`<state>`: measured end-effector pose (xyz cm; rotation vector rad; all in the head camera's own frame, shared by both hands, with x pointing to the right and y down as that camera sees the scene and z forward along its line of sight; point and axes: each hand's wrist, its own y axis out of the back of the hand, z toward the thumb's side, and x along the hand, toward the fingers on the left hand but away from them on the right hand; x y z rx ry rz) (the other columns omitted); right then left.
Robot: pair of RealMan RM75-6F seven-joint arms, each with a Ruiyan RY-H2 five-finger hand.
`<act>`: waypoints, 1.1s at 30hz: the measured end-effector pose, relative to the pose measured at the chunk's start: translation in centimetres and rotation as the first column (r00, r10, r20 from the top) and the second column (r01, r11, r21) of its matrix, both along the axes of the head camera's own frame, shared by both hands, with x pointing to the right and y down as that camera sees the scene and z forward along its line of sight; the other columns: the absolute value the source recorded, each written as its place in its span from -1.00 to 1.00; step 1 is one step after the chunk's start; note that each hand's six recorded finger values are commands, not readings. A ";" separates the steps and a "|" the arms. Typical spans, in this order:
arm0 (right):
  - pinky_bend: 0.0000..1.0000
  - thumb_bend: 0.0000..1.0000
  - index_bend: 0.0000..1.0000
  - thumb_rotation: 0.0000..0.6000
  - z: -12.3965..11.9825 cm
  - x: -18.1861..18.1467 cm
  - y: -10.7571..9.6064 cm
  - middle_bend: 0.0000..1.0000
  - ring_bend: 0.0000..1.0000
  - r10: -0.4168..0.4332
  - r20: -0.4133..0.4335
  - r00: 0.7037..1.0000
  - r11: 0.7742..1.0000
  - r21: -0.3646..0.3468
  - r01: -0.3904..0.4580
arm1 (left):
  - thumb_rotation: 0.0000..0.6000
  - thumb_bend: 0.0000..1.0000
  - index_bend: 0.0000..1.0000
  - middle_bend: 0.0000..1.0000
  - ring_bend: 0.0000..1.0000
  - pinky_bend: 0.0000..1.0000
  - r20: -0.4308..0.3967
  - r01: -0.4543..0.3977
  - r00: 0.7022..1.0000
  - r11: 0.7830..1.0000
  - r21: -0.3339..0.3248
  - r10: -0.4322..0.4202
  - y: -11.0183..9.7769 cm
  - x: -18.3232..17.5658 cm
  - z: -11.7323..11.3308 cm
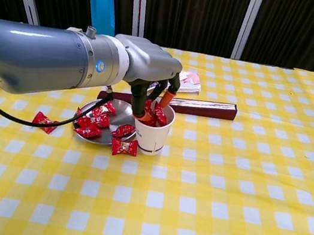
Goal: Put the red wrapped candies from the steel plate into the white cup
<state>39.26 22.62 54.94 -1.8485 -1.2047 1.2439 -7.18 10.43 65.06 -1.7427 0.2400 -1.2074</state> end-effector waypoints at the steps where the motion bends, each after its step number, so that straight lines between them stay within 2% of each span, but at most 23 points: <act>1: -1.00 -0.22 -1.00 1.00 0.0 0.0 0.0 -1.00 -1.00 0.000 0.000 1.000 1.000 0.000 0.000 | 1.00 -0.39 -0.17 0.06 0.78 0.96 -0.003 0.001 1.000 1.000 0.003 -0.001 -0.1 0.0 -0.1; 5: -1.00 -0.23 -1.00 1.00 0.0 0.0 0.0 -1.00 -1.00 0.000 0.000 1.000 1.000 0.001 0.000 | 1.00 -0.43 -0.21 0.04 0.78 0.96 -0.012 0.012 1.000 1.000 0.009 -0.012 -0.3 -0.1 -0.3; 12: -1.00 -0.22 -1.00 1.00 0.0 0.0 0.0 -1.00 -1.00 0.000 -0.001 1.000 1.000 0.002 0.000 | 1.00 -0.46 -0.28 -0.12 0.78 0.96 -0.035 0.048 0.998 0.999 0.020 -0.048 -1.0 -0.6 -0.8; 18: -1.00 -0.22 -1.00 1.00 0.0 0.0 0.0 -1.00 -1.00 0.000 -0.001 1.000 1.000 0.004 0.000 | 1.00 -0.47 -0.32 -0.17 0.78 0.96 -0.062 0.101 0.993 0.994 0.030 -0.099 -2.0 -1.8 -1.4; 26: -1.00 -0.23 -1.00 1.00 0.0 0.0 0.1 -1.00 -1.00 -0.001 -0.004 1.000 1.000 0.001 0.001 | 1.00 -0.52 -0.37 -0.29 0.78 0.96 0.021 0.140 0.990 0.990 0.022 -0.141 -2.4 -5.6 -0.3; 33: -1.00 -0.22 -1.00 1.00 0.1 0.0 0.1 -1.00 -1.00 0.001 -0.007 1.000 1.000 -0.003 -0.001 | 1.00 -0.52 -0.34 -0.23 0.77 0.96 0.121 0.128 0.985 0.992 -0.021 -0.125 -1.3 -8.2 1.6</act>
